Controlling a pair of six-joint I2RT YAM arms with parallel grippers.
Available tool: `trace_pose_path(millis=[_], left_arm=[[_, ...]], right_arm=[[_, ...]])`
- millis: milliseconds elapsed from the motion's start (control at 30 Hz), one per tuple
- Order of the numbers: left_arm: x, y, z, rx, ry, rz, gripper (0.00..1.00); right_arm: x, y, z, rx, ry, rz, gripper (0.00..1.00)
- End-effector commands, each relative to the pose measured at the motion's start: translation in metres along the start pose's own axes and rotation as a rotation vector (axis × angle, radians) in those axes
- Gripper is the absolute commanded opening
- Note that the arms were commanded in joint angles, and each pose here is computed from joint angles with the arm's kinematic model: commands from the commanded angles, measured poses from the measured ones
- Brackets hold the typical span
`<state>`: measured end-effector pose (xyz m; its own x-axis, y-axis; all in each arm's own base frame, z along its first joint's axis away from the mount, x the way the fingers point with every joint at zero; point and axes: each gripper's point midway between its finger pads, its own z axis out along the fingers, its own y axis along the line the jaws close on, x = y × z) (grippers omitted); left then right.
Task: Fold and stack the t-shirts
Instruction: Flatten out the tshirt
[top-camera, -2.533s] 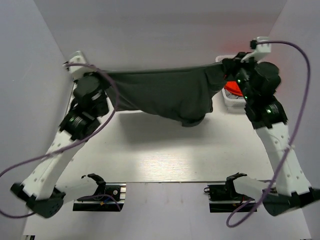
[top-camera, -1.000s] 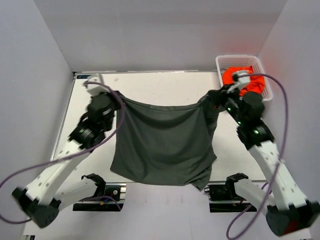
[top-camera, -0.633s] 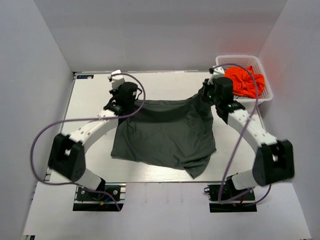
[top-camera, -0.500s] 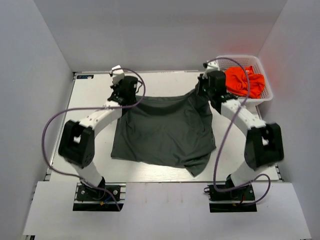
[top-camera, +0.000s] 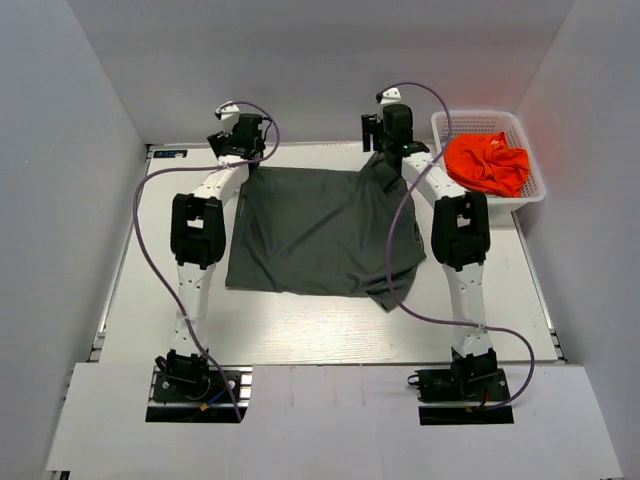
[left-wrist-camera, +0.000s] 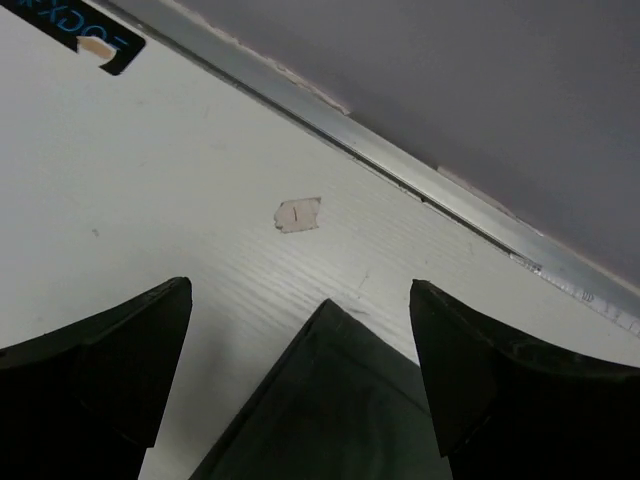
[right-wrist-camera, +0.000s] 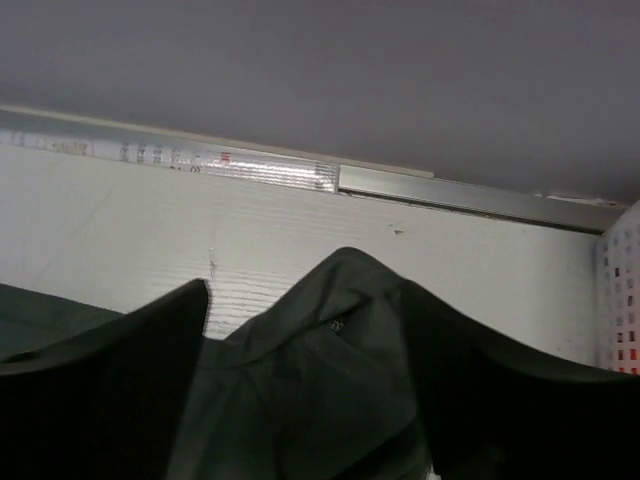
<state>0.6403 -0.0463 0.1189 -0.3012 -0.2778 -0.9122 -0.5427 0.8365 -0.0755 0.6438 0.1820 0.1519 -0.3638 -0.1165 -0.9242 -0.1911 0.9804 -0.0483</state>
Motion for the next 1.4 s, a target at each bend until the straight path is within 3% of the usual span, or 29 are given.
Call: trace_pose_path(millis=[0,33,67,100,133,167,200,233,300,333,367,433,467,500,533,700,800,967,1167,1300,1333,1367], left_arm=[[-0.043,0.001,-0.017,0.036,0.055,0.004,1.0],[-0.061,0.003,-0.032,0.059,0.043,-0.011,1.0],[-0.064,0.011,-0.043,0.057,0.047,-0.008,1.0],[-0.039,0.026,-0.047,0.036,0.09,0.018,1.0],[-0.038,0.032,-0.06,0.056,0.104,0.019,1.0],[-0.066,0.036,-0.095,0.096,0.073,-0.049,1.0],[-0.027,0.051,-0.106,0.087,0.151,-0.014,1.0],[-0.022,0.06,-0.119,0.097,0.169,-0.03,1.0],[0.004,0.088,-0.162,0.119,0.272,-0.074,1.0],[0.015,0.097,-0.175,0.127,0.31,-0.092,1.0],[0.049,0.116,-0.186,0.098,0.385,-0.107,1.0],[0.052,0.125,-0.218,0.161,0.405,-0.155,1.0],[0.085,0.143,-0.226,0.137,0.464,-0.132,1.0],[0.091,0.146,-0.232,0.132,0.481,-0.181,1.0],[0.098,0.159,-0.244,0.102,0.51,-0.2,1.0],[0.126,0.195,-0.27,0.033,0.579,-0.192,1.0],[0.163,0.215,-0.282,0.032,0.626,-0.202,1.0],[0.219,0.222,-0.288,0.079,0.725,-0.205,0.87],[0.225,0.216,-0.281,0.096,0.731,-0.187,0.77],[0.224,0.201,-0.275,0.157,0.716,-0.178,0.61],[0.225,0.2,-0.273,0.165,0.711,-0.167,0.58],[0.226,0.199,-0.271,0.167,0.709,-0.168,0.54]], right_arm=[[-0.066,-0.009,-0.039,0.046,-0.039,-0.05,0.9],[-0.076,-0.005,-0.05,0.029,-0.057,-0.018,0.9],[-0.023,0.003,-0.051,-0.005,0.044,-0.024,0.9],[-0.078,0.001,-0.095,-0.018,-0.078,-0.006,0.9],[-0.044,0.005,-0.102,-0.033,-0.012,0.064,0.9],[-0.012,0.009,-0.11,-0.051,0.046,0.081,0.9],[-0.003,0.012,-0.135,-0.079,0.064,0.106,0.9],[-0.014,0.014,-0.158,-0.094,0.042,0.182,0.9],[0.036,0.025,-0.19,-0.152,0.152,0.231,0.9],[0.033,0.028,-0.209,-0.167,0.143,0.267,0.9],[0.073,0.029,-0.229,-0.174,0.23,0.282,0.9],[0.073,0.034,-0.262,-0.212,0.221,0.335,0.9],[0.098,0.037,-0.271,-0.219,0.277,0.362,0.9],[0.124,0.036,-0.281,-0.205,0.33,0.379,0.9],[0.118,0.035,-0.293,-0.213,0.294,0.39,0.9],[0.178,0.035,-0.344,-0.215,0.357,0.483,0.9],[0.19,0.032,-0.362,-0.202,0.37,0.501,0.9],[0.239,0.04,-0.378,-0.215,0.506,0.505,0.9],[0.256,0.064,-0.375,-0.296,0.585,0.485,0.83],[0.275,0.075,-0.367,-0.293,0.669,0.464,0.8],[0.279,0.078,-0.366,-0.289,0.683,0.471,0.77],[0.276,0.078,-0.36,-0.278,0.661,0.475,0.68]])
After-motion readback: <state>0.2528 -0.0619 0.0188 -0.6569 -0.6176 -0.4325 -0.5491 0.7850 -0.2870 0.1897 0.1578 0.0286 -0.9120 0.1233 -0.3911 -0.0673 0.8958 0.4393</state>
